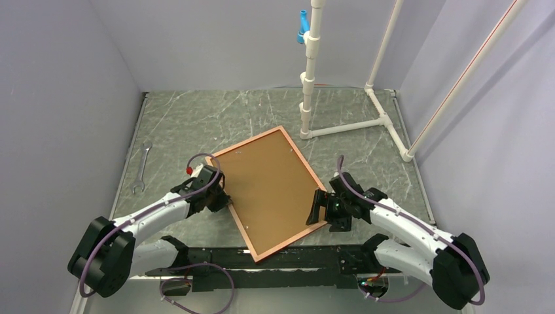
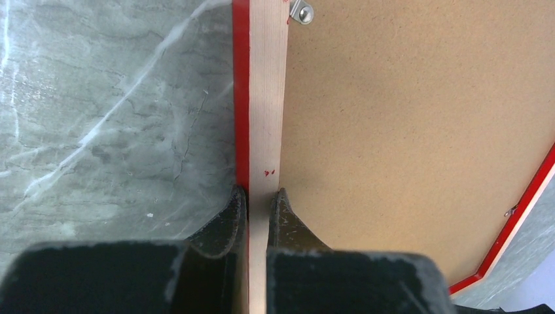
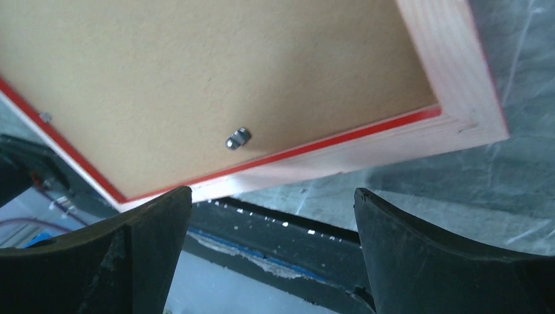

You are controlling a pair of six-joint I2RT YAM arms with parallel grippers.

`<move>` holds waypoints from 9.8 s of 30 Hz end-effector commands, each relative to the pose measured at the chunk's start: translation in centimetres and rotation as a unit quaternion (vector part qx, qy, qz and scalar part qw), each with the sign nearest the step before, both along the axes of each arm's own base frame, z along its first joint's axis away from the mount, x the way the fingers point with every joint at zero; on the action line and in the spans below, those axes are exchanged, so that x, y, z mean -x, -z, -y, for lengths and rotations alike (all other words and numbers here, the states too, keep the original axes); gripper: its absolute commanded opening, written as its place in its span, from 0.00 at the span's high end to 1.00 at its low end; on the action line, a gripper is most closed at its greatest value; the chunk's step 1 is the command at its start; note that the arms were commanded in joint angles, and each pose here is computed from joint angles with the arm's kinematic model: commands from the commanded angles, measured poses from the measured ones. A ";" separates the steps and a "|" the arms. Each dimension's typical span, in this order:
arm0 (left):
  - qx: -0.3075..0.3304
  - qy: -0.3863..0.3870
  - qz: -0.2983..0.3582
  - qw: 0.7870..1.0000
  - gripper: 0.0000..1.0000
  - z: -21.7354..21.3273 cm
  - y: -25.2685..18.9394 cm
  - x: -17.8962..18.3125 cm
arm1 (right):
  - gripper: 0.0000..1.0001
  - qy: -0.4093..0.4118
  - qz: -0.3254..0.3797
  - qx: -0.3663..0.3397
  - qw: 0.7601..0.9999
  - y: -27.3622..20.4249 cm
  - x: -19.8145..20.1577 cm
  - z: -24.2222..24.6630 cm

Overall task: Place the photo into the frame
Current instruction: Adjust the photo frame at the center of the board, then install the photo frame at the center of the board.

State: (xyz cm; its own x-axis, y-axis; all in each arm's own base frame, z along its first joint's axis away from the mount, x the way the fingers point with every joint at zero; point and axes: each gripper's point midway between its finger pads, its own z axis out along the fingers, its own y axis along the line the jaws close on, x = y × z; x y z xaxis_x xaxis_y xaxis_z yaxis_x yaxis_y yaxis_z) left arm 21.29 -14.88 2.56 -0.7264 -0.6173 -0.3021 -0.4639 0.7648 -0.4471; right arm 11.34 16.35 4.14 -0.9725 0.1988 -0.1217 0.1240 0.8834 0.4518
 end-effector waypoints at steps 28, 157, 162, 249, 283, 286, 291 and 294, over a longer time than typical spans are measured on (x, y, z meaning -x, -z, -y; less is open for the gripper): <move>0.078 0.196 -0.012 0.977 0.48 11.7 -0.6 8.8 | 0.03 0.034 0.109 0.070 0.991 0.0 -15.4 0.2; -0.017 0.205 -0.002 0.979 0.07 -0.4 0.4 1.4 | 0.10 -0.021 0.065 0.084 0.994 0.9 -17.6 0.9; -0.012 0.188 -0.013 0.982 0.09 -1.1 0.7 4.0 | 0.10 -0.044 0.055 0.073 0.995 1.2 -14.3 -0.3; -0.191 0.126 -0.056 0.972 0.21 -7.2 0.0 3.9 | 0.12 0.037 0.081 0.103 0.991 0.3 -11.8 4.7; -0.116 0.146 -0.045 0.981 0.36 -4.6 -0.3 4.5 | 0.12 0.042 0.067 0.121 0.989 1.3 -11.1 5.4; -0.079 0.145 -0.032 0.986 0.32 -3.8 -0.9 5.2 | 0.12 0.049 0.063 0.130 0.988 1.3 -10.7 5.9; -0.033 0.155 -0.027 0.987 0.31 -2.7 -0.8 6.5 | 0.12 0.057 0.044 0.130 0.989 1.9 -9.4 6.1; -0.007 0.159 -0.020 0.987 0.31 -1.9 -0.9 6.7 | 0.12 0.058 0.039 0.115 0.991 2.1 -8.8 5.7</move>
